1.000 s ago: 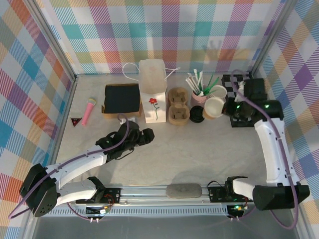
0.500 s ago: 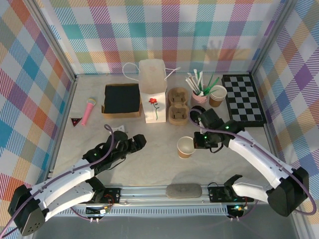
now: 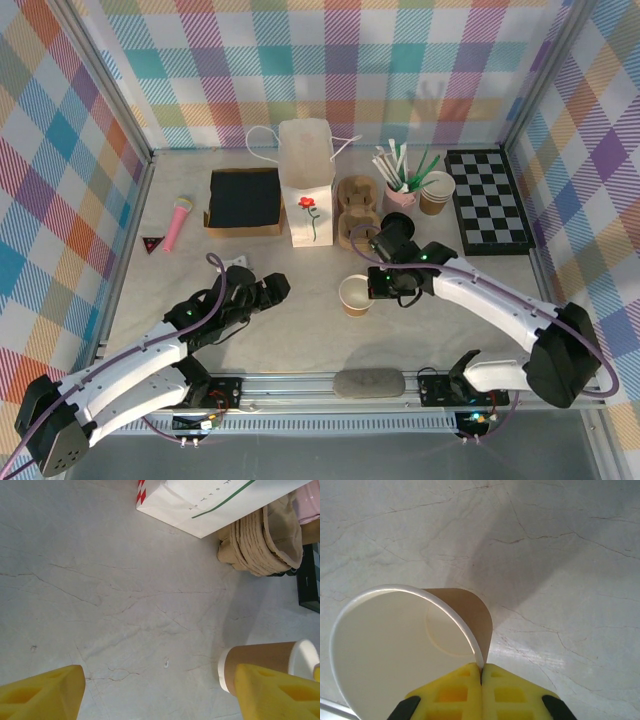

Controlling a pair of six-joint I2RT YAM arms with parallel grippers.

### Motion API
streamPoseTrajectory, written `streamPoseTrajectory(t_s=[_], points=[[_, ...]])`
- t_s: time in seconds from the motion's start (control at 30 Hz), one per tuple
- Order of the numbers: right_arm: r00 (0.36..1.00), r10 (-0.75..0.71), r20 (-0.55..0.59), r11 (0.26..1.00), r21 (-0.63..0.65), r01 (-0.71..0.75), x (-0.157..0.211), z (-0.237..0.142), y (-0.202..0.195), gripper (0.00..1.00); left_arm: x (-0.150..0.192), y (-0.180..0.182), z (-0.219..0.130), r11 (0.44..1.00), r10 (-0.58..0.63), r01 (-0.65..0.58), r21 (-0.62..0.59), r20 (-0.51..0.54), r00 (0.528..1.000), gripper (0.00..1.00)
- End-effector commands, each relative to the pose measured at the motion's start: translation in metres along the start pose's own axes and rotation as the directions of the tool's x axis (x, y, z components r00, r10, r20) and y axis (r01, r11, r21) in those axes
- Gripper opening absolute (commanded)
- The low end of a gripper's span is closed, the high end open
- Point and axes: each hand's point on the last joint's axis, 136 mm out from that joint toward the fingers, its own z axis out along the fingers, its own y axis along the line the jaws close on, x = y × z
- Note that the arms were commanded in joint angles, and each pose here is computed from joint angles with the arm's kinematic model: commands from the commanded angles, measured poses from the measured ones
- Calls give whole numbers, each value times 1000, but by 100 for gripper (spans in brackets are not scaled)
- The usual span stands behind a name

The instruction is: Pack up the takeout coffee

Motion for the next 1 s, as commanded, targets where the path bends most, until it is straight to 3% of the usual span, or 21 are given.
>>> streamPoseTrajectory(t_s=[0.0,0.23,0.6,0.8,0.97], points=[[1000,11,20,1000,8,-11,-6,3,3,0,1,4,0,1000,6,-6,-19,1,1000,78],[1000,-1,15,1000,30,1,-8,5,2,3,0,5,-1,1000,11,-11,-24,8,1000,78],[999,-6,45,998,58,3,-16,-12,0,28,-6,-2,-1,999,35,-35,-25,15,999,78],[996,-11,86,995,103,2,-26,-30,-8,32,-11,-9,-1,998,60,-59,-26,17,998,78],[989,81,127,992,85,-93,-45,-47,-33,34,-15,-15,-3,996,86,-86,-22,20,996,78]])
